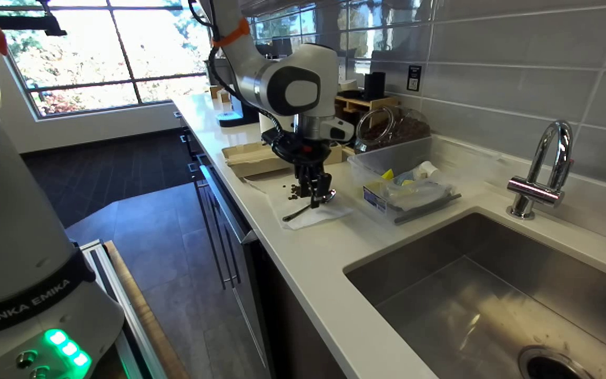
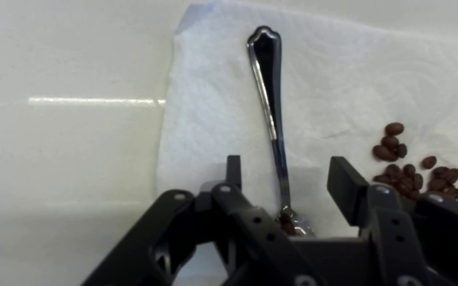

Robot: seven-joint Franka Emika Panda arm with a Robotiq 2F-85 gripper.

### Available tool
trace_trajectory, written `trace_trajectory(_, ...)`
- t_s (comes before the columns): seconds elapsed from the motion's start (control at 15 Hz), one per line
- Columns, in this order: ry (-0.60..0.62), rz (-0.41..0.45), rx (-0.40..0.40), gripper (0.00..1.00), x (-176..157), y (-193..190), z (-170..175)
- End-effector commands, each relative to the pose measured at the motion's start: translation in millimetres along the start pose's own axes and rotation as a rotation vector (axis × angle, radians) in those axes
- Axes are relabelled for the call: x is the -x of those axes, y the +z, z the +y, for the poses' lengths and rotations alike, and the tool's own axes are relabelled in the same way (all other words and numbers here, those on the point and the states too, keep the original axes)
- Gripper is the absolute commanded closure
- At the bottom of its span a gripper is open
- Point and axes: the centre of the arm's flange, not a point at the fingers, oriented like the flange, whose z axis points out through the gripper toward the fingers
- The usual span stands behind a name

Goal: Use the silver spoon to put the coffee beans from the napkin into the food pack.

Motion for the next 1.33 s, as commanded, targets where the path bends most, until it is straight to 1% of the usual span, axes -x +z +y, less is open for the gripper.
trace_trajectory(0.0,-0.025,0.005,0.011,0.46,-1,8,-6)
trace_trajectory(0.07,-0.033,0.01,0.022,0.56,-1,9,-7)
trace_trajectory(0.13,-0.042,0.01,0.026,0.57,-2,10,-8)
trace_trajectory(0.2,-0.055,0.011,0.027,0.61,-3,11,-9)
trace_trajectory(0.27,-0.062,0.016,0.03,0.69,-3,12,-10)
trace_trajectory(0.33,-0.069,0.016,0.031,0.75,-4,13,-10)
trace_trajectory(0.4,-0.078,0.02,0.035,0.73,-6,15,-10)
trace_trajectory(0.6,-0.097,0.029,0.054,0.64,-9,17,-9)
trace_trajectory(0.67,-0.103,0.033,0.06,0.65,-9,18,-8)
trace_trajectory(0.73,-0.112,0.037,0.065,0.6,-10,18,-7)
trace_trajectory(0.8,-0.123,0.038,0.065,0.63,-10,19,-7)
trace_trajectory(0.93,-0.135,0.04,0.063,0.74,-11,20,-8)
trace_trajectory(1.0,-0.139,0.039,0.062,0.88,-10,20,-8)
trace_trajectory(1.07,-0.142,0.034,0.056,0.99,-9,20,-9)
trace_trajectory(1.2,-0.147,0.031,0.049,1.0,-6,18,-12)
trace_trajectory(1.27,-0.149,0.034,0.051,0.98,-4,16,-13)
